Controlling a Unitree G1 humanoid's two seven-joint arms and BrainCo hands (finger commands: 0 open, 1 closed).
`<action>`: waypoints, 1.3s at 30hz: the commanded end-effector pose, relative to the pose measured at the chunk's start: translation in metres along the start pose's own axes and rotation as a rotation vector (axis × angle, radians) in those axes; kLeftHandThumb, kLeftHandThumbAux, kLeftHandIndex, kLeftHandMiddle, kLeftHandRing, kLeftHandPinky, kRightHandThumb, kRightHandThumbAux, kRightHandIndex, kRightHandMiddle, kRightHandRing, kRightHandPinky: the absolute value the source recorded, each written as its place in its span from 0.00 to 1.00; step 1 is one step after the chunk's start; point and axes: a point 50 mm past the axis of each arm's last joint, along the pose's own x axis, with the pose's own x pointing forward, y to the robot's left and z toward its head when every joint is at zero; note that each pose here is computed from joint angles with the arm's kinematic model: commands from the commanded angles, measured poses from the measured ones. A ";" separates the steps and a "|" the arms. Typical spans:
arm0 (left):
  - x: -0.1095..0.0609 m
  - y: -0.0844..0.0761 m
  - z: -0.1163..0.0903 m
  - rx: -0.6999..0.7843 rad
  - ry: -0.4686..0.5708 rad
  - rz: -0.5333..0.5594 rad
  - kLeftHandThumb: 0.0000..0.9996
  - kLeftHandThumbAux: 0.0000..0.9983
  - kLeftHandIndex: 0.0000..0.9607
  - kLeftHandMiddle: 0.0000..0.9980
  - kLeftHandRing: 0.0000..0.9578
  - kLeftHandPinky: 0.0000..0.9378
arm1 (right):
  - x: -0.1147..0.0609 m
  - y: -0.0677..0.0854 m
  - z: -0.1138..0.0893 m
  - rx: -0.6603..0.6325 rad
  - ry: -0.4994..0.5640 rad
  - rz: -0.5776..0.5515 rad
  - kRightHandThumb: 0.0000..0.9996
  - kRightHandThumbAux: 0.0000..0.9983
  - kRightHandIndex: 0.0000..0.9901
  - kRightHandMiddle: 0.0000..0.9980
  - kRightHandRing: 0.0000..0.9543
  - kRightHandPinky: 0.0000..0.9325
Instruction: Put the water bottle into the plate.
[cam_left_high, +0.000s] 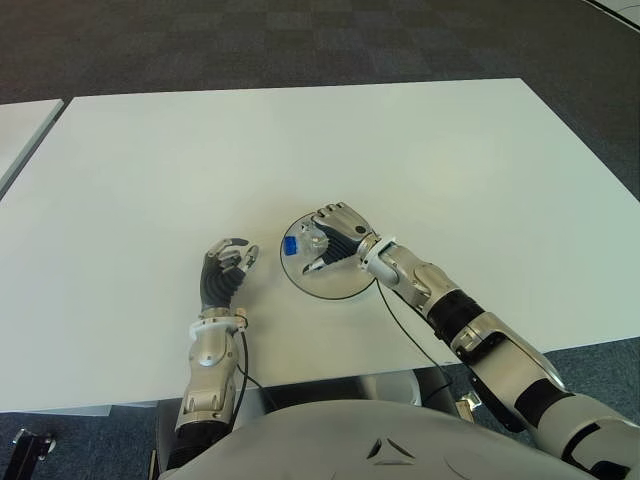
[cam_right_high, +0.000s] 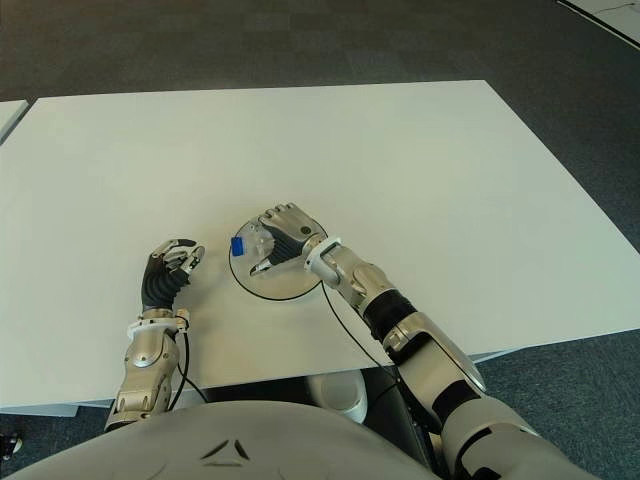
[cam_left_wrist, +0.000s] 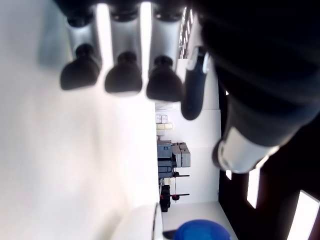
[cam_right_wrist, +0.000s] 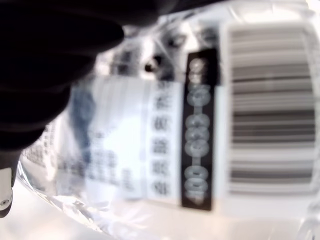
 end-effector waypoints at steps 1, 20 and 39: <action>-0.001 0.001 -0.004 0.004 0.020 -0.008 0.70 0.72 0.45 0.85 0.88 0.86 | -0.016 0.034 0.001 0.034 0.016 0.139 0.37 0.66 0.16 0.17 0.22 0.30; -0.001 0.000 -0.003 0.011 0.027 0.004 0.70 0.72 0.45 0.85 0.88 0.88 | -0.022 0.036 -0.002 -0.001 -0.027 0.161 0.12 0.53 0.00 0.00 0.00 0.00; 0.000 -0.001 -0.001 0.002 0.016 -0.005 0.70 0.72 0.45 0.85 0.88 0.88 | -0.024 0.034 -0.005 -0.048 -0.046 0.127 0.00 0.43 0.00 0.00 0.00 0.00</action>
